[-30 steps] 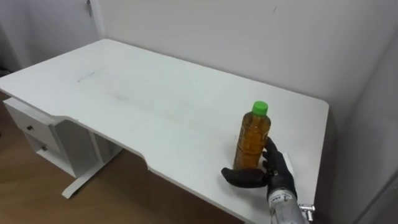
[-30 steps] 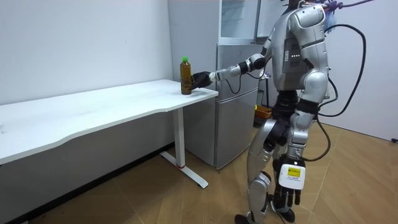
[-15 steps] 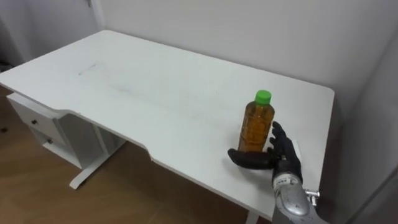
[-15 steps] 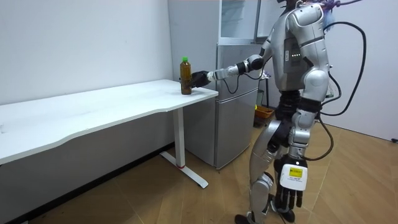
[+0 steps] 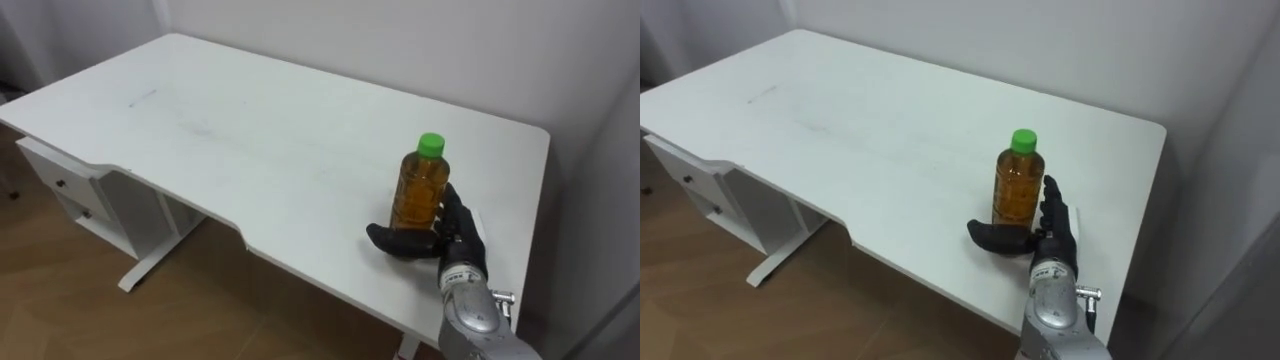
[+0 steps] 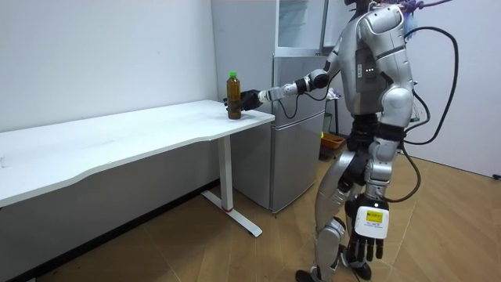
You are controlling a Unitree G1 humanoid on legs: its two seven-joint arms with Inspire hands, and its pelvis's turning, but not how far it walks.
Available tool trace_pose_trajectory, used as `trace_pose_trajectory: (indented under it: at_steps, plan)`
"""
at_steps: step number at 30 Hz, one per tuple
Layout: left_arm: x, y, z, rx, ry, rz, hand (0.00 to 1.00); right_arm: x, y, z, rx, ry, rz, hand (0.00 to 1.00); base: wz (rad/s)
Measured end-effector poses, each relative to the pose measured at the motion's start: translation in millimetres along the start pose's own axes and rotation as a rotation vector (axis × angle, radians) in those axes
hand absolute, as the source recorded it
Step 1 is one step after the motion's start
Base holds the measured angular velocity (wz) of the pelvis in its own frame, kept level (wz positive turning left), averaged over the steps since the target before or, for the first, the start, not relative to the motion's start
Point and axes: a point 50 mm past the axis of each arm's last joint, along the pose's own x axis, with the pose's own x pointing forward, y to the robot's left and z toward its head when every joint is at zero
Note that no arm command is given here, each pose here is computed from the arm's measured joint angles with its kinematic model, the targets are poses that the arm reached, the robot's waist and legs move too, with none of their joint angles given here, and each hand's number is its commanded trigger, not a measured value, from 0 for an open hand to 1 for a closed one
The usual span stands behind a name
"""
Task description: Put the bottle in the upper fridge
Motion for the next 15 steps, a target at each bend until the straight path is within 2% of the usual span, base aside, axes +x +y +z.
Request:
trace_pose_trajectory:
  at_steps: [15]
  plan:
    - [0.5, -2.4, 7.0, -0.025, -0.042, -0.011, 0.0, 4.4, -9.4, 6.9, -0.016, -0.03, -0.022, 0.0, 0.0]
